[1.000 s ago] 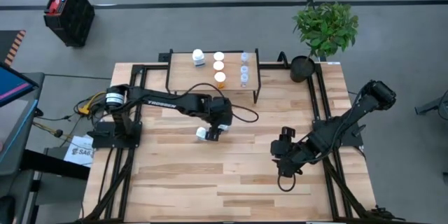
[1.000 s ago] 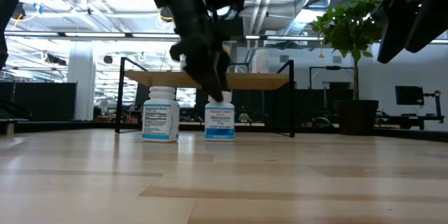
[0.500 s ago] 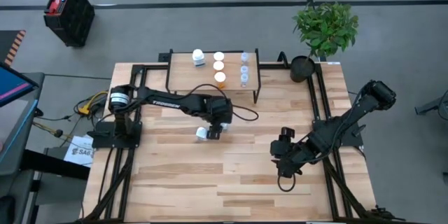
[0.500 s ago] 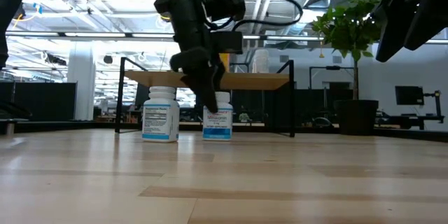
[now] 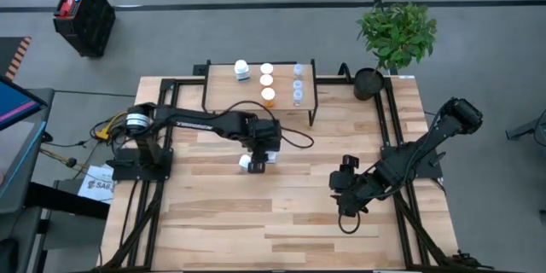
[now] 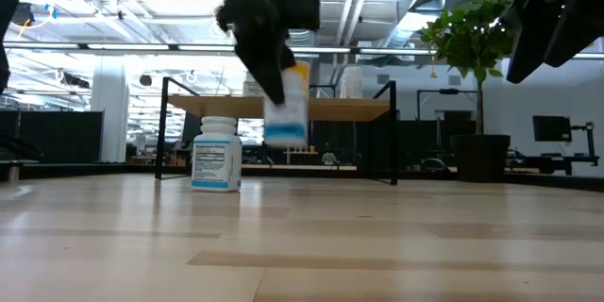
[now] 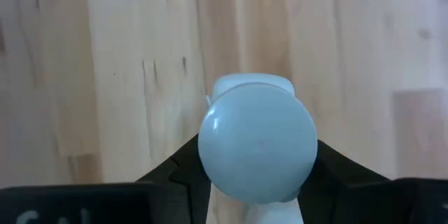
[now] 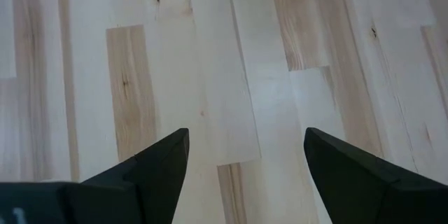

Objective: Pick and place medicine bottles onto shelf by color
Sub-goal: Put the top white pill bottle aligned with the other white pill bottle on the shelf

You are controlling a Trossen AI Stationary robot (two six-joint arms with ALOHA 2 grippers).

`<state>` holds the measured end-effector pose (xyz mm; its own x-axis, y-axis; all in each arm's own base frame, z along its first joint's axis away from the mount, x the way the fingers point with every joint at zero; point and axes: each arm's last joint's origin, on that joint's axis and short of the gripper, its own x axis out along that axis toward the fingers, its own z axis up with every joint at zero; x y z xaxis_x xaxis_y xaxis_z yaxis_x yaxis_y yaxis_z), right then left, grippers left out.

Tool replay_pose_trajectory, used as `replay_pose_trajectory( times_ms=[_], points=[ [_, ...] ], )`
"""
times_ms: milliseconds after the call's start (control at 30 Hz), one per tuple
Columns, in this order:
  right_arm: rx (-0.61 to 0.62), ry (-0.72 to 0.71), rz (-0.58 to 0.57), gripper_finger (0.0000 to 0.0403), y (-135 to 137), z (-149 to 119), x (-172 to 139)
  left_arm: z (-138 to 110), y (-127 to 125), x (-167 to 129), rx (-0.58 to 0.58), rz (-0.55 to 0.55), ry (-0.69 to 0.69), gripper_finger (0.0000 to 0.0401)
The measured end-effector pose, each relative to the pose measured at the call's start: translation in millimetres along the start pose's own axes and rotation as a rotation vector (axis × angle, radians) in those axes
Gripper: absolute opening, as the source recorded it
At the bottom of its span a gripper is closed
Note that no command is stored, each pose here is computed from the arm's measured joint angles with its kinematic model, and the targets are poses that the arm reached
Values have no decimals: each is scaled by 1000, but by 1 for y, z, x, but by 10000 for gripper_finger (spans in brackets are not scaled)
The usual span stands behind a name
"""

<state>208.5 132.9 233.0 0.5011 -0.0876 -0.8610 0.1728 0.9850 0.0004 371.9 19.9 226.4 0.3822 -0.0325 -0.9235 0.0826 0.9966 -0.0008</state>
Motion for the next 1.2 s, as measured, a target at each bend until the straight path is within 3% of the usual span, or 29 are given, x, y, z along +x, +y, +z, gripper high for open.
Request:
replay_pose_trajectory(
  times_ms=[200, 367, 500, 700, 800, 967, 1200],
  points=[
    [0, 0, 0, 306, 0, 0, 0, -2, -6, -74, 14, 19, 18, 129],
    [-1, -1, 1, 306, 0, 0, 0, -17, 0, -139, 15, 191, -27, 129],
    [2, -2, 0, 306, 0, 1, 0, -32, 24, -174, 13, 295, -100, 129],
    [3, -2, 0, 306, -1, 1, 0, -49, 82, -183, -73, 391, -87, 129],
    [3, -3, 0, 306, 0, 1, 0, -56, 106, -182, -115, 376, -107, 129],
    [5, -4, 1, 306, -1, 1, 0, -62, 131, -170, -129, 357, -76, 129],
    [8, -1, -4, 306, -2, 1, 1, -59, 149, -145, -56, 327, -9, 129]
  ],
)
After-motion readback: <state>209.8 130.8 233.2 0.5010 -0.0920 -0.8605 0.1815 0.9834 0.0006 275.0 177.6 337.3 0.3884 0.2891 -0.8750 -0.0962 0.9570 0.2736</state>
